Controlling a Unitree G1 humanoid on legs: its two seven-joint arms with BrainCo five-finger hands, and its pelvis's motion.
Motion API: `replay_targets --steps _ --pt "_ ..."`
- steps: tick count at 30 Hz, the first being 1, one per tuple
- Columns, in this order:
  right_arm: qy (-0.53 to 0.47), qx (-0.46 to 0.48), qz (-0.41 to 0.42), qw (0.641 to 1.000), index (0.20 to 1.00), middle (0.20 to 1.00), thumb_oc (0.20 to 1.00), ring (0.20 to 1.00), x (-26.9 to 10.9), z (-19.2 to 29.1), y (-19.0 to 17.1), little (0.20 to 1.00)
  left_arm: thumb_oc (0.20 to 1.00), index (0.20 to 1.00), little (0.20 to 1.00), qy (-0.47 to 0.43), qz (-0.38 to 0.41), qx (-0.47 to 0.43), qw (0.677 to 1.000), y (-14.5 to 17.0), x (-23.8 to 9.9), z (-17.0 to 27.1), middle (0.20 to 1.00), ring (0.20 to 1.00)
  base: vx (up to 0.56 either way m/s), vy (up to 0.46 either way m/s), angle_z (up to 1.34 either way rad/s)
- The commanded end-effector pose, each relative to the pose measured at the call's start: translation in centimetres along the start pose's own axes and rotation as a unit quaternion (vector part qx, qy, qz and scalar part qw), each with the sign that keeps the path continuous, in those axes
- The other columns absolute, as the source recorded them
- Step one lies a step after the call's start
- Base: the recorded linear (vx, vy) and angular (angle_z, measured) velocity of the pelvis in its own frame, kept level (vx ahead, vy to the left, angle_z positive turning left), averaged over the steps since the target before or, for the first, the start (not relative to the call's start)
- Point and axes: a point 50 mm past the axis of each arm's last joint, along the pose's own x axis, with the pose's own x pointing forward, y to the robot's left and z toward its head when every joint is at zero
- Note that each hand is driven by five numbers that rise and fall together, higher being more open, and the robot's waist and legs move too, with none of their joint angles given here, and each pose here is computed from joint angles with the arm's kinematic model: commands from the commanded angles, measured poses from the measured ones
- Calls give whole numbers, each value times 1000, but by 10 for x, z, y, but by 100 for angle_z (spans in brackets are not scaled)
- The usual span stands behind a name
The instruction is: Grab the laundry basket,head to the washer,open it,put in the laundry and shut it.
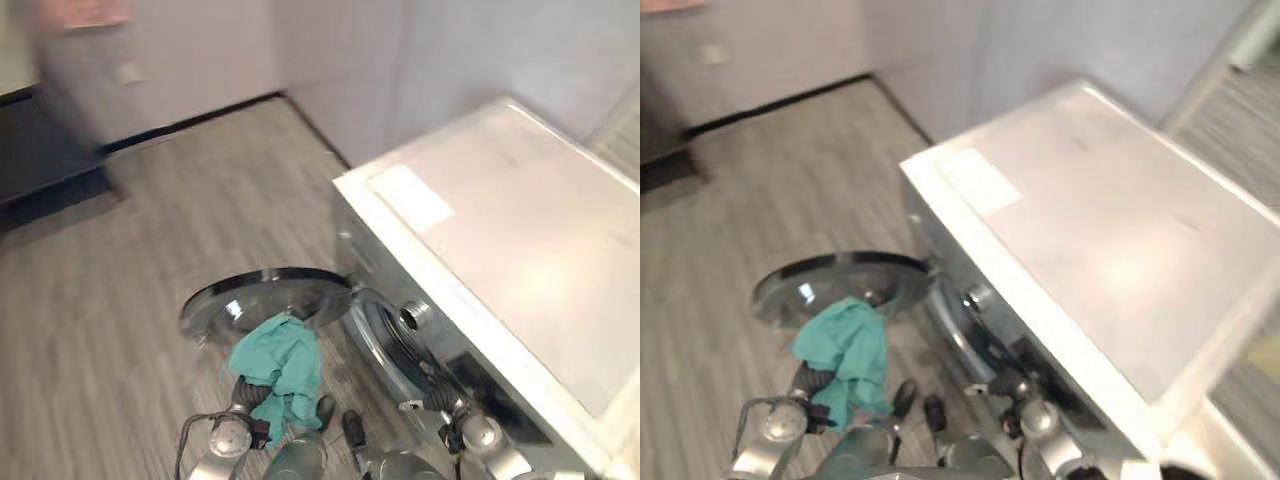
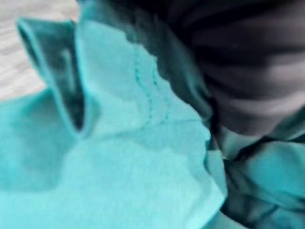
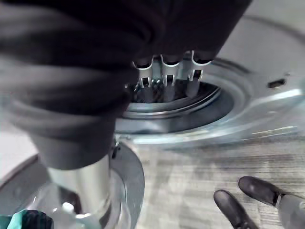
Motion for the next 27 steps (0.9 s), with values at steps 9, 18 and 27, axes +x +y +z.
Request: replay_targets --steps 9,18,27 --pt "-22 -48 -72 996 1000 1000 1000 1000 4 9 -46 1000 200 200 200 -97 42 60 993 31 7 41 200 200 -129 117 -179" --pt "-18 -35 -111 993 1000 1000 1000 1000 5 11 -65 1000 200 200 200 -113 66 31 991 35 14 55 200 200 -112 -117 -50" --pt "-62 2 -169 984 1000 1000 1000 1000 9 35 -86 1000 200 200 200 -220 80 36 972 33 29 128 200 200 -161 22 -1"
